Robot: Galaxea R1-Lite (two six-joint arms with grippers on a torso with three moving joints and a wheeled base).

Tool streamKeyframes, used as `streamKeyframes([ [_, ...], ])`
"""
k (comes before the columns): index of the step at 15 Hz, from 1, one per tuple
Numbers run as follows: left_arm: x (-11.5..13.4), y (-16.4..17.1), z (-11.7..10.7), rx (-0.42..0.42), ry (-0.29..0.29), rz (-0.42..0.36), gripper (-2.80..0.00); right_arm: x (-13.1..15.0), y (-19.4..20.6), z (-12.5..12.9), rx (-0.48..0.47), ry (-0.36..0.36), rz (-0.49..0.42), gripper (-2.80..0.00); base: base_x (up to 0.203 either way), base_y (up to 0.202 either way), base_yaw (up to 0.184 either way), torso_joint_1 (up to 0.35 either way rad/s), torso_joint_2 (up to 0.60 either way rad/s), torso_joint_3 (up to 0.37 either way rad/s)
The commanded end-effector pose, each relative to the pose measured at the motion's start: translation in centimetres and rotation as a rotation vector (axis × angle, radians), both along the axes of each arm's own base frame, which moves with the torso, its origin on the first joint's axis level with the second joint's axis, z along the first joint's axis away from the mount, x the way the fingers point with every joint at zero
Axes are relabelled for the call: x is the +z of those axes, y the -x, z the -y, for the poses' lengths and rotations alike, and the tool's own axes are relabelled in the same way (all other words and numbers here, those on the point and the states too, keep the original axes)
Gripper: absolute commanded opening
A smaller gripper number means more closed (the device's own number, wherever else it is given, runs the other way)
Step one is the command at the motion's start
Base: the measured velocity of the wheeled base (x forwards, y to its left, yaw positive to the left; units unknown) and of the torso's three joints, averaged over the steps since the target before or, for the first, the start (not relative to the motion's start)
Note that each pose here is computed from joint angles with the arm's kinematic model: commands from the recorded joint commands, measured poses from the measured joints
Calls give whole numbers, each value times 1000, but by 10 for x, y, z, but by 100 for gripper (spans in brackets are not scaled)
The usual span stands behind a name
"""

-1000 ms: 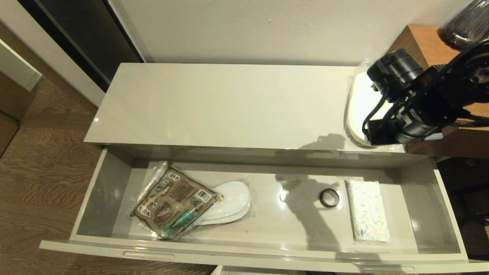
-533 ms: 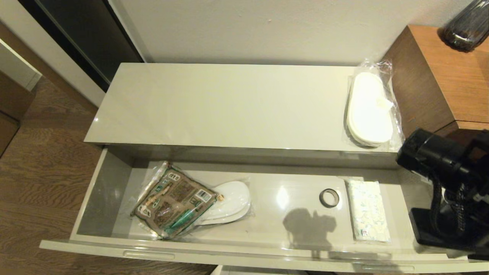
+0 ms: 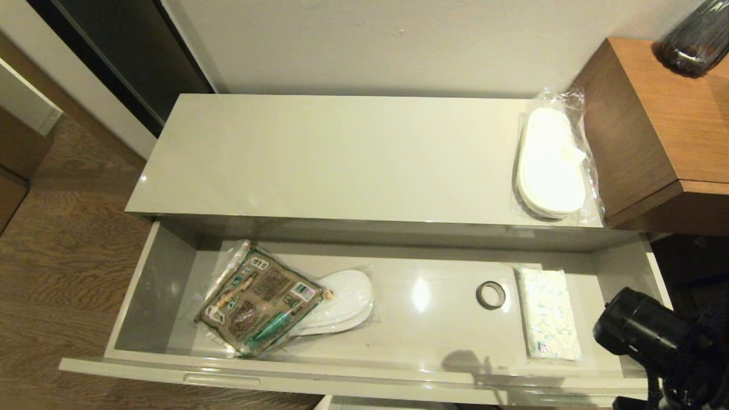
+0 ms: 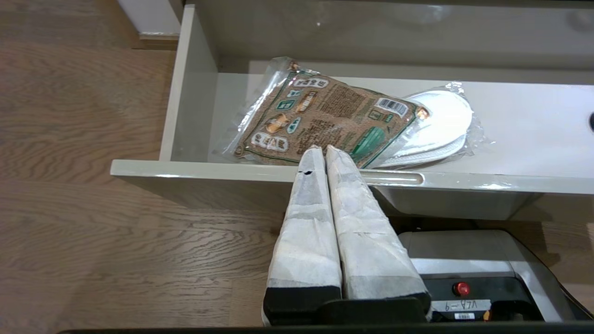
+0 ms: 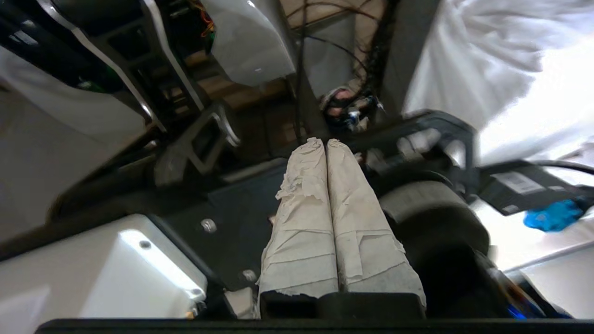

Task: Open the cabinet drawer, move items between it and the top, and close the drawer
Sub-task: Close the drawer

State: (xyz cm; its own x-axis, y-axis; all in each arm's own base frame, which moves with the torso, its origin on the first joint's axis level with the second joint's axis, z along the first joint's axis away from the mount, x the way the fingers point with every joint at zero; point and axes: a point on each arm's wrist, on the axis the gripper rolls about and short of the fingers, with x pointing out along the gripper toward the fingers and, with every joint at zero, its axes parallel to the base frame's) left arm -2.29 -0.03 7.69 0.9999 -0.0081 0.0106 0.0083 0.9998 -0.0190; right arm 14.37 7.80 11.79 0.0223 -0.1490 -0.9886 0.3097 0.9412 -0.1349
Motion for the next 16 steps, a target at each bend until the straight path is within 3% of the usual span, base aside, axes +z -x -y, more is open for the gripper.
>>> streamKeyframes([
  [1, 0, 0, 0, -1, 1, -1, -280, -16, -3, -2, -20, 23, -36, -280, 0, 0, 0, 0, 0, 0],
  [4, 0, 0, 0, -1, 1, -1, -280, -45, -29, -15, -102, 66, -54, -280, 0, 0, 0, 0, 0, 0],
  [6, 0, 0, 0, 0, 1, -1, -280, -52, -52, -28, -151, 59, 3, -280, 0, 0, 0, 0, 0, 0],
  [16, 0, 0, 0, 0, 1, -1, -280, -68, -60, -35, -146, 91, -27, -280, 0, 0, 0, 0, 0, 0],
])
